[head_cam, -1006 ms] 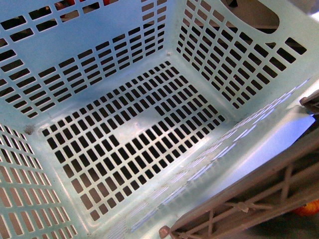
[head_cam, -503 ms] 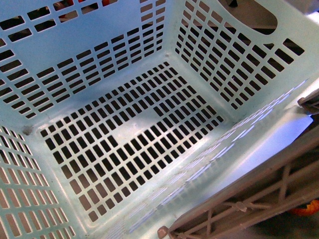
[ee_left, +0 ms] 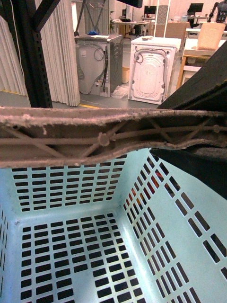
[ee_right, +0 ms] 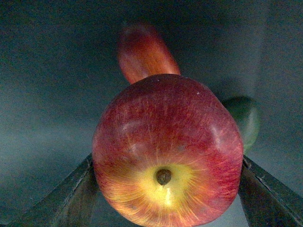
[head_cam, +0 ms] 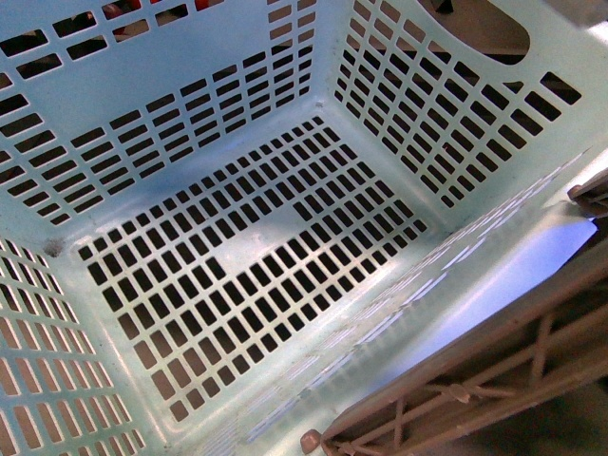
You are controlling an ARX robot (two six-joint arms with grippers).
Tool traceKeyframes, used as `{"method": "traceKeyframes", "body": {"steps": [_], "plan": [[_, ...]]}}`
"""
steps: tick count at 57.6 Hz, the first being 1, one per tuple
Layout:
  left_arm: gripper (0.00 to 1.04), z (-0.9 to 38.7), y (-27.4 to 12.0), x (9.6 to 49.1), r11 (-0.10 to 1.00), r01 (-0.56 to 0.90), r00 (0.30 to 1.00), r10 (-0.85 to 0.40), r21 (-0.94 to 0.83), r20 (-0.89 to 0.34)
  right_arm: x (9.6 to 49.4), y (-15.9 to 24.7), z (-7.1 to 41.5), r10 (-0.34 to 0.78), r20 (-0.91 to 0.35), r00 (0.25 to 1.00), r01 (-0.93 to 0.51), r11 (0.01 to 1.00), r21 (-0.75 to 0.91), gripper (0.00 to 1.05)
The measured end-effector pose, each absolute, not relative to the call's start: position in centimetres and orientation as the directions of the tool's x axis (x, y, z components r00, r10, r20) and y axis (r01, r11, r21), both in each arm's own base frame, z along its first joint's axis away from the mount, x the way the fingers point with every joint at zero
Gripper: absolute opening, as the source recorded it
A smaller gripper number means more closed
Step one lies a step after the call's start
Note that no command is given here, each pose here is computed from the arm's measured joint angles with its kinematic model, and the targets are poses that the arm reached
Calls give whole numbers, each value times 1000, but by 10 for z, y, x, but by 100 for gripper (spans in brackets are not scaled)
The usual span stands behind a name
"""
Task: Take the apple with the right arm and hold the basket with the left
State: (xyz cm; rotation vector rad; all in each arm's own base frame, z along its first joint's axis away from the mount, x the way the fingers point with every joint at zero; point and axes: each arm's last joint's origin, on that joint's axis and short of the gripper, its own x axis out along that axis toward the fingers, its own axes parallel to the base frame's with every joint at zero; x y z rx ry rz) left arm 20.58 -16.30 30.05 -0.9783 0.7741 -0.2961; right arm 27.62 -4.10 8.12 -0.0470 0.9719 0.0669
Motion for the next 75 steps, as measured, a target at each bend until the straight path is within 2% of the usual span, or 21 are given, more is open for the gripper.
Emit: {"method": "traceKeyframes", "body": {"steps": [11,18,27,37,45,59,62,67,69,75], "plan": [[10,300,-163,206,545,-108,701,-551,-831,-453,266,-33,172,3,-650,760,-79,993,-89,72],[10,300,-163,206,546,-108,702,-550,-831,-453,254,-18,228,34,-501,865,-98,990,-102,72],[10,300,-163,206,545,-108,701,-551,-831,-453,238,5,282,122,-308,943,-144,988,-50,72],[10,300,-163,206,545,-109,702,-550,-831,-453,227,36,296,240,-226,944,-237,971,40,72],[10,300,-163,206,545,-109,701,-551,-831,-453,222,65,277,335,-286,898,-330,942,68,72],[10,300,-163,206,545,-108,702,-550,-831,-453,217,89,243,388,-393,834,-391,917,75,71],[10,300,-163,206,545,-108,700,-552,-831,-453,217,91,240,388,-398,831,-392,917,75,83],[10,300,-163,206,545,-108,700,-553,-832,-453,218,92,240,383,-393,836,-384,920,78,95],[10,300,-163,206,545,-108,700,-552,-832,-453,218,92,241,379,-389,840,-377,922,84,97],[10,300,-163,206,546,-106,699,-553,-831,-453,218,86,245,337,-371,866,-332,940,79,96]]}}
